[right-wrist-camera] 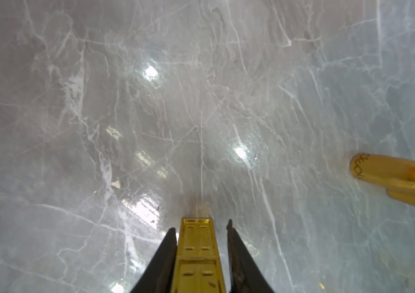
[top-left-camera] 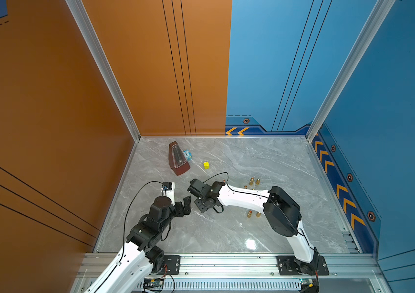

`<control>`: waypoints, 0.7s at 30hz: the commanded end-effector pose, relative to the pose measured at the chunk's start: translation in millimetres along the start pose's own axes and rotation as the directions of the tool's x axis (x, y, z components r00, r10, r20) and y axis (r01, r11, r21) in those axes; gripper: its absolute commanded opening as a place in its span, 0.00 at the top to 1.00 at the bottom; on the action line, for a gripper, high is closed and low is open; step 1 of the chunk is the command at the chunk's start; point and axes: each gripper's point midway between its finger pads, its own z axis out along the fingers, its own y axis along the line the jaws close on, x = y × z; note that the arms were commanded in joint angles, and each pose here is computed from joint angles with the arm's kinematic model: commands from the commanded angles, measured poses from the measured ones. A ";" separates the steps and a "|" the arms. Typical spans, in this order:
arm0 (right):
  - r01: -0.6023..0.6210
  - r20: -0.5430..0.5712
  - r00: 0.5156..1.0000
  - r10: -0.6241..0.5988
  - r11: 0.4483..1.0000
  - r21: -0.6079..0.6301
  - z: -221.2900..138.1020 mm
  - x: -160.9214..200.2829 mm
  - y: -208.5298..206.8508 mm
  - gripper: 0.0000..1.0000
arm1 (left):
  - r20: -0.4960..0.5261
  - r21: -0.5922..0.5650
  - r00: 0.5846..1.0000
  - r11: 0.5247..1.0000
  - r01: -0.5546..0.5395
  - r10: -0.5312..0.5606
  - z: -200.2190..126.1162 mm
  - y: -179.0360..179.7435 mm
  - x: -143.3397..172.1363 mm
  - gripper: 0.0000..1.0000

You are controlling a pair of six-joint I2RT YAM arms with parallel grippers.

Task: Open the lipstick cap
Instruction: Pick up the lipstick at the center of the board.

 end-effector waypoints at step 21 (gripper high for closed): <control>-0.147 0.004 0.989 0.148 0.984 -0.105 -59.5 -2.3 -21.3 0.76 | -0.012 0.074 1.000 0.997 -0.026 0.027 -1.5 -15.2 -4.5 0.02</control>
